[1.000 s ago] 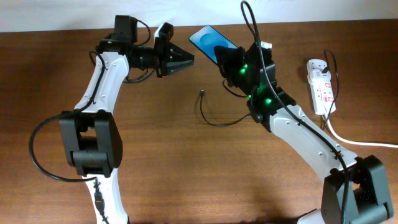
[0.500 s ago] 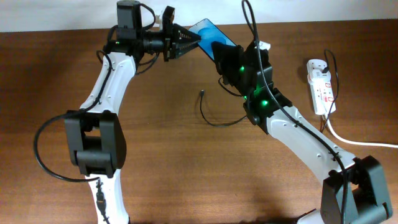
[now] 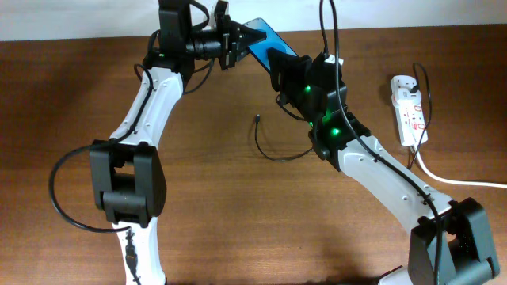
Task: Plug charger to phone and switch on socket
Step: 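Raise the phone upright with the left gripper, bottom port facing down, then grasp the black USB-C cable end with the right gripper, then lift the cable plug with the right gripper under the phone, then push the cable plug up into the phone's bottom port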
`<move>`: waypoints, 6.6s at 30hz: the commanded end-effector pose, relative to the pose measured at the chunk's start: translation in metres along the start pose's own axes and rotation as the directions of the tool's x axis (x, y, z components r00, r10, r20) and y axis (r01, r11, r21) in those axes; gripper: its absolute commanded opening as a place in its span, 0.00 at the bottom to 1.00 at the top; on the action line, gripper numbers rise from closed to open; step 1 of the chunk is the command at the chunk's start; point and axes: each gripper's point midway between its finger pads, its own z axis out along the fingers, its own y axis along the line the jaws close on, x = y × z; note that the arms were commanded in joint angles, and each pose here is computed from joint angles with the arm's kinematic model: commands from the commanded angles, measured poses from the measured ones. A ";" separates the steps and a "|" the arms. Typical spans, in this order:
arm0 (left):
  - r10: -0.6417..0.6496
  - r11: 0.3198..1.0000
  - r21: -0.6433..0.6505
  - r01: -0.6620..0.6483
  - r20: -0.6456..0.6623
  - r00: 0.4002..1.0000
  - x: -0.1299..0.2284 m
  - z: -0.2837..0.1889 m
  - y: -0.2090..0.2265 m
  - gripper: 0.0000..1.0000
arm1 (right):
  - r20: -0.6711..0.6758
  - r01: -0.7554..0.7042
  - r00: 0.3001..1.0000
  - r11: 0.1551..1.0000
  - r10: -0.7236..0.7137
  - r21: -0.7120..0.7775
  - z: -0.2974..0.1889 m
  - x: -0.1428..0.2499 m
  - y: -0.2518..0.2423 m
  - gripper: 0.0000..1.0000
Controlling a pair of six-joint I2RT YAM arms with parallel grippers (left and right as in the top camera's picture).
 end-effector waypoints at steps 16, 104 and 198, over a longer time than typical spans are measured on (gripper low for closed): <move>0.027 0.999 0.021 -0.033 0.237 0.971 -0.038 0.008 -0.016 0.08 | -0.104 0.112 0.989 0.993 -0.108 0.035 -0.003 0.051 -0.008 0.04; 0.253 0.964 0.093 -0.248 -0.051 0.966 -0.019 -0.120 0.026 0.00 | -0.738 0.755 0.239 0.599 -0.631 -0.268 -0.045 0.044 -0.090 0.04; 0.254 0.966 0.083 -0.243 -0.158 0.954 0.014 -0.049 0.021 0.00 | -0.618 0.532 0.558 0.811 -0.553 -0.245 -0.078 0.132 -0.070 0.04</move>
